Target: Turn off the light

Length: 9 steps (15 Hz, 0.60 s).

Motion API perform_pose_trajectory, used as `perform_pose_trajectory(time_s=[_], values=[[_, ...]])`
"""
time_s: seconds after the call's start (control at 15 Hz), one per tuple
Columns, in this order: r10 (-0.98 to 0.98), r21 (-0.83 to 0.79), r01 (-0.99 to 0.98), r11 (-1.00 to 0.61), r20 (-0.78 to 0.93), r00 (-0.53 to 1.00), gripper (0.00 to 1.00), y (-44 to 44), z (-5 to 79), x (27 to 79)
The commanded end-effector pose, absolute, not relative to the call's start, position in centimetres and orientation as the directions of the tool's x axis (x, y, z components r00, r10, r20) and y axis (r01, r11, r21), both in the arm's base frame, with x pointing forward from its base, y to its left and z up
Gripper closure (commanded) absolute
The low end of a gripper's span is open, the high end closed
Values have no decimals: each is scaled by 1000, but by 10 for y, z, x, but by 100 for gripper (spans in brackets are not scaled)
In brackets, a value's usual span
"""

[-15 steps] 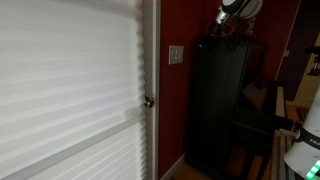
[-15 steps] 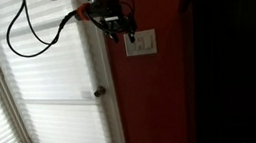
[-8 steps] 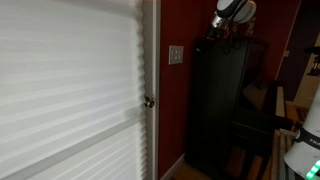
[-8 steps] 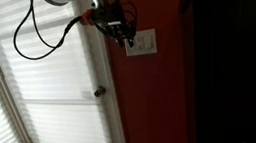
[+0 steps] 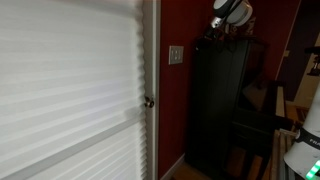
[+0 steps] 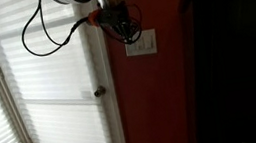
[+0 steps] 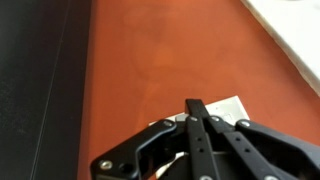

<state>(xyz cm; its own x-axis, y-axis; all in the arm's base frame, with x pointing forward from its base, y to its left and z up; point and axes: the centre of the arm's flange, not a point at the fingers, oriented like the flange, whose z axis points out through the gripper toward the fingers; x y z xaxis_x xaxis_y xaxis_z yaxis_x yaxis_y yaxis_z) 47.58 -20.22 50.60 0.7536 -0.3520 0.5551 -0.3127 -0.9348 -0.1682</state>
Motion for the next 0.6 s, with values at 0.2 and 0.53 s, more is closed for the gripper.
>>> perform_pose_trajectory(time_s=[0.2,0.53], values=[[-398,-215,-337,-916,573,717,100,-224,498,507],[-487,-210,-453,-866,555,674,100,-261,482,512]])
